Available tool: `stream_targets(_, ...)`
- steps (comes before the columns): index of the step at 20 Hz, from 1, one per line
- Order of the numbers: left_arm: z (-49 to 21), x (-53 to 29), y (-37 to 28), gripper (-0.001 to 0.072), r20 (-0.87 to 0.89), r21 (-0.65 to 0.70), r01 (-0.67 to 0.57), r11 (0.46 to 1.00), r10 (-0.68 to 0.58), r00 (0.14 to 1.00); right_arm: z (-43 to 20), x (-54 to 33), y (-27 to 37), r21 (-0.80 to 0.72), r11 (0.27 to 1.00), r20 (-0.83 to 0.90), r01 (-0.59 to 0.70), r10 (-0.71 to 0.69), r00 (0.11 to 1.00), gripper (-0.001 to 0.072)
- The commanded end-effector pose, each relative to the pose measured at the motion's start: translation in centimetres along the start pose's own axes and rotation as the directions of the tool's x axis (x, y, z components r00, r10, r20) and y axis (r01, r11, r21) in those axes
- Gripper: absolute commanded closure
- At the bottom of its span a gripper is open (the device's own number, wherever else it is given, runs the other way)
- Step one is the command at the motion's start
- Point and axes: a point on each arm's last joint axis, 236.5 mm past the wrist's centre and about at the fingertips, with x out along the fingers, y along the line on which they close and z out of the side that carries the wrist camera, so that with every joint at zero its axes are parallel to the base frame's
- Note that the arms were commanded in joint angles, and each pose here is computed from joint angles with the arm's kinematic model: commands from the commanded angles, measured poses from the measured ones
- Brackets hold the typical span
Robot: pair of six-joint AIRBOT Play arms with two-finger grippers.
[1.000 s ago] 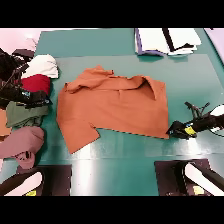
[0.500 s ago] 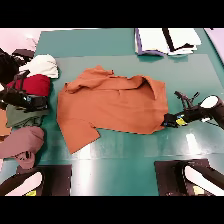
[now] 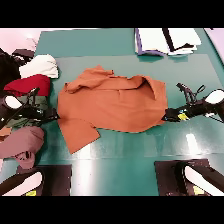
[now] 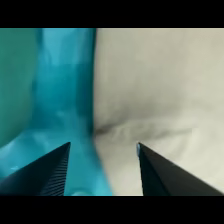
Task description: Fold the shirts.
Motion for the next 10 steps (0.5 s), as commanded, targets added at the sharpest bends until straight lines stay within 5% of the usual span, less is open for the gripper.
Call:
stream_targets(1, 0.0, 1.7, -0.9, 0.0207, -0.002, -0.08, 0.062, 0.995, -0.062, 0.998, -0.1, -0.1, 0.2, -0.003, 1.0, -0.004, -0.003, 0.003, 1.0, 0.0697)
stream_targets(6, -0.3, 2.0, -2.6, 0.0225, -0.029, -0.123, 0.135, 0.983, -0.139, 0.99, 0.0, -0.1, 0.2, -0.003, 1.0, -0.001, -0.003, 0.003, 1.0, 0.0697)
stream_targets(8, -0.1, 1.0, -3.6, 0.0687, -0.048, -0.081, 0.161, 0.984, -0.165, 0.985, 0.5, -0.6, 0.4, -0.011, 1.0, 0.013, -0.002, 0.002, 1.0, 0.0697)
stream_targets(10, 0.8, -0.9, -5.0, 0.0684, -0.062, -0.017, 0.193, 0.981, -0.194, 0.979, 2.2, -2.3, 1.2, -0.042, 0.999, 0.057, 0.001, 0.002, 0.998, 0.0697)
